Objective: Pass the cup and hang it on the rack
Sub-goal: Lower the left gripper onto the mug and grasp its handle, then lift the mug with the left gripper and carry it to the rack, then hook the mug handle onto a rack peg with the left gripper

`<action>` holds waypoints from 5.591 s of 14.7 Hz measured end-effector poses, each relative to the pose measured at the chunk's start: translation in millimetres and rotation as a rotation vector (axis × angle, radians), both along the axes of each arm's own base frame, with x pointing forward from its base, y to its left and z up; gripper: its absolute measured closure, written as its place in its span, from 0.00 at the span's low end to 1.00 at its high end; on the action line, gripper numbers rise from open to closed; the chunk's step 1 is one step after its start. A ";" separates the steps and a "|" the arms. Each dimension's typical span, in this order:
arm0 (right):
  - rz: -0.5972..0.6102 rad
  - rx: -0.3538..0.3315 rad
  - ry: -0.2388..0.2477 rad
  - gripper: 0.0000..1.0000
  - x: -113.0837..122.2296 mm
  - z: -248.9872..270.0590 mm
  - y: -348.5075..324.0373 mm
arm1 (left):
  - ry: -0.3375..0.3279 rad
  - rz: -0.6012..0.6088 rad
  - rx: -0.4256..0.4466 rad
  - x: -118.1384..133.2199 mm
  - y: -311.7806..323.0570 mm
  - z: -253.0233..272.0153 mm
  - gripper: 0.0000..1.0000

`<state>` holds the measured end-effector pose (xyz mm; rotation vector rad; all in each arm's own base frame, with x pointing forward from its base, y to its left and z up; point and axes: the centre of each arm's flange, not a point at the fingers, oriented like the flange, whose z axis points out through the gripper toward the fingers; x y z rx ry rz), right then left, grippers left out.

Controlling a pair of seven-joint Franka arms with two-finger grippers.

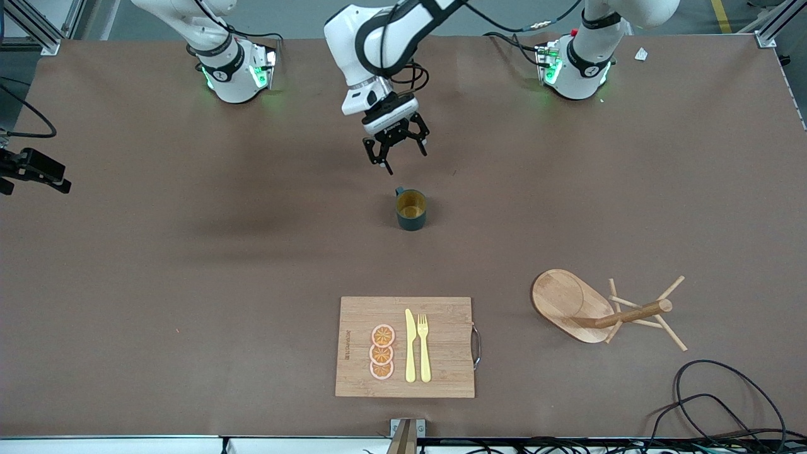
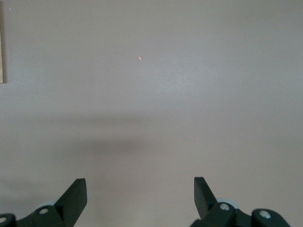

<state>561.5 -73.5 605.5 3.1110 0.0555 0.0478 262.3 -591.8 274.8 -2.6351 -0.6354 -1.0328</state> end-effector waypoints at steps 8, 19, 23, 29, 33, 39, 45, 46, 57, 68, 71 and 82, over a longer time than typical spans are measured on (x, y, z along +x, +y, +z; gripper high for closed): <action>0.099 -0.002 -0.017 0.00 -0.1 2.0 54.4 | -0.214 -0.130 0.069 -8.4 -0.3 -87.0 0.04; 0.114 -0.006 -0.028 0.00 -12.3 5.9 63.8 | -0.274 -0.149 0.060 0.6 -6.1 -127.4 0.40; 0.115 -0.006 -0.025 0.00 -13.0 4.1 64.5 | -0.274 -0.149 0.060 0.5 -6.0 -128.1 0.67; 0.119 -0.005 -0.031 0.00 -12.7 5.0 66.5 | -0.278 -0.129 0.023 13.4 -21.8 -104.9 0.79; 0.119 -0.006 -0.044 0.00 -11.5 6.3 66.8 | -0.078 -0.072 -0.006 61.4 -43.3 -0.6 0.79; 0.090 0.062 -0.047 0.00 -11.5 4.7 61.6 | 0.171 0.103 -0.264 201.2 57.1 184.8 0.79; 0.060 0.070 -0.046 0.00 -12.8 2.9 37.0 | 0.298 0.306 -0.699 320.8 219.2 281.4 0.79; 0.060 0.068 -0.047 0.00 -13.2 3.0 29.4 | 0.307 0.340 -0.755 334.7 241.1 284.9 0.79; -0.029 0.080 -0.016 0.00 -15.3 0.0 42.5 | 0.472 0.733 -1.410 433.6 475.3 263.1 0.79; 0.002 0.065 -0.007 0.00 -15.3 -0.7 63.3 | 0.596 0.787 -1.377 444.6 540.0 186.4 0.79; 0.002 0.064 -0.004 0.00 -15.6 -0.9 63.2 | 0.637 0.792 -1.369 442.7 544.3 172.2 0.79; 0.002 0.064 -0.002 0.00 -15.8 -1.1 63.1 | 0.692 0.731 -1.440 441.0 597.8 155.1 0.79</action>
